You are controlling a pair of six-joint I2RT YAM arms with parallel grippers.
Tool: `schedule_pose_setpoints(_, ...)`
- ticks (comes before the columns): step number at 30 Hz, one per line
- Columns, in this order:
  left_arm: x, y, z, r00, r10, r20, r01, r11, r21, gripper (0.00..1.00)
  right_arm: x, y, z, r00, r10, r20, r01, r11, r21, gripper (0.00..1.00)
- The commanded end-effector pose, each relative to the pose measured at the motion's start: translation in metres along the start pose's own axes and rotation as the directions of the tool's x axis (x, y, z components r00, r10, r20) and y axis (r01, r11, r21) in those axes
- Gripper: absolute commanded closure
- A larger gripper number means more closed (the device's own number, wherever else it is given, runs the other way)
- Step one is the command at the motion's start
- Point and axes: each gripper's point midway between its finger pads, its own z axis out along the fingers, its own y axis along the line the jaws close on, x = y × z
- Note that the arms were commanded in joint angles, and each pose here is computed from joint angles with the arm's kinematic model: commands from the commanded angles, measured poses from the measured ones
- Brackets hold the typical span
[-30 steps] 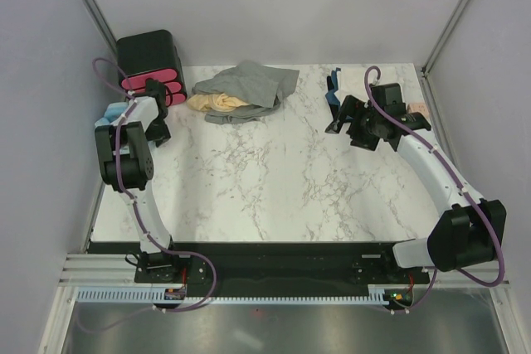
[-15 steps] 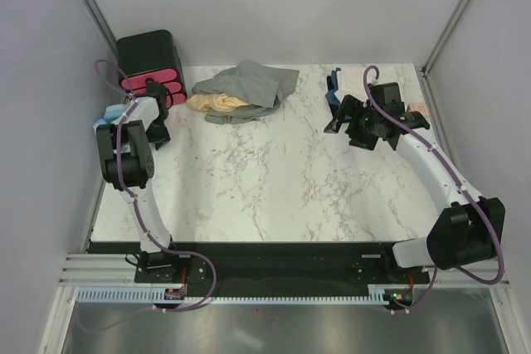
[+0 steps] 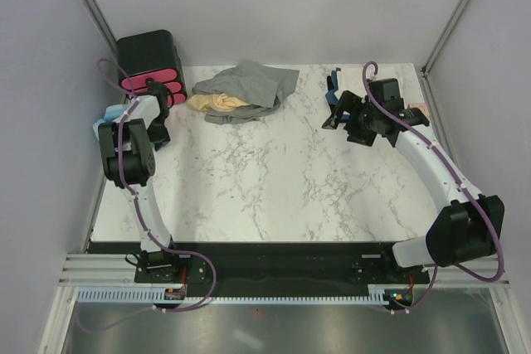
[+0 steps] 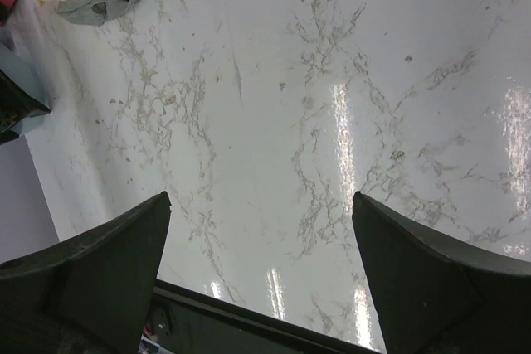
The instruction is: Fold and stack the t-shirts
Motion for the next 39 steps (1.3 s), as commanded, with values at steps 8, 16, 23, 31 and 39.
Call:
schedule_pose_setpoints(8,-0.04,0.006,-0.035,0.983,-0.118,0.141,0.102,0.988,0.117,0.15,-0.002,0.014,0.004,1.0,-0.004,0.001,0.004,0.999,-0.042,0.02)
schedule_pose_setpoints(16,-0.051,0.018,-0.042,0.979,-0.086,0.185,0.076,0.995,0.059,0.16,-0.001,0.02,0.004,1.0,-0.014,-0.011,0.014,0.998,-0.058,0.02)
schedule_pose_setpoints(23,-0.057,0.017,-0.045,0.977,-0.064,0.202,0.055,0.997,0.048,0.16,-0.004,0.024,0.006,0.999,-0.032,-0.029,0.031,0.998,-0.059,0.02)
schedule_pose_setpoints(31,-0.065,-0.001,-0.02,0.985,-0.007,0.174,0.0,0.999,0.039,0.14,0.0,0.029,0.005,0.996,-0.058,-0.062,0.054,0.997,-0.061,0.02)
schedule_pose_setpoints(39,-0.047,-0.007,0.01,0.997,-0.029,0.078,0.018,0.99,0.14,0.13,-0.001,0.03,0.004,0.996,-0.064,-0.063,0.061,0.997,-0.049,0.02)
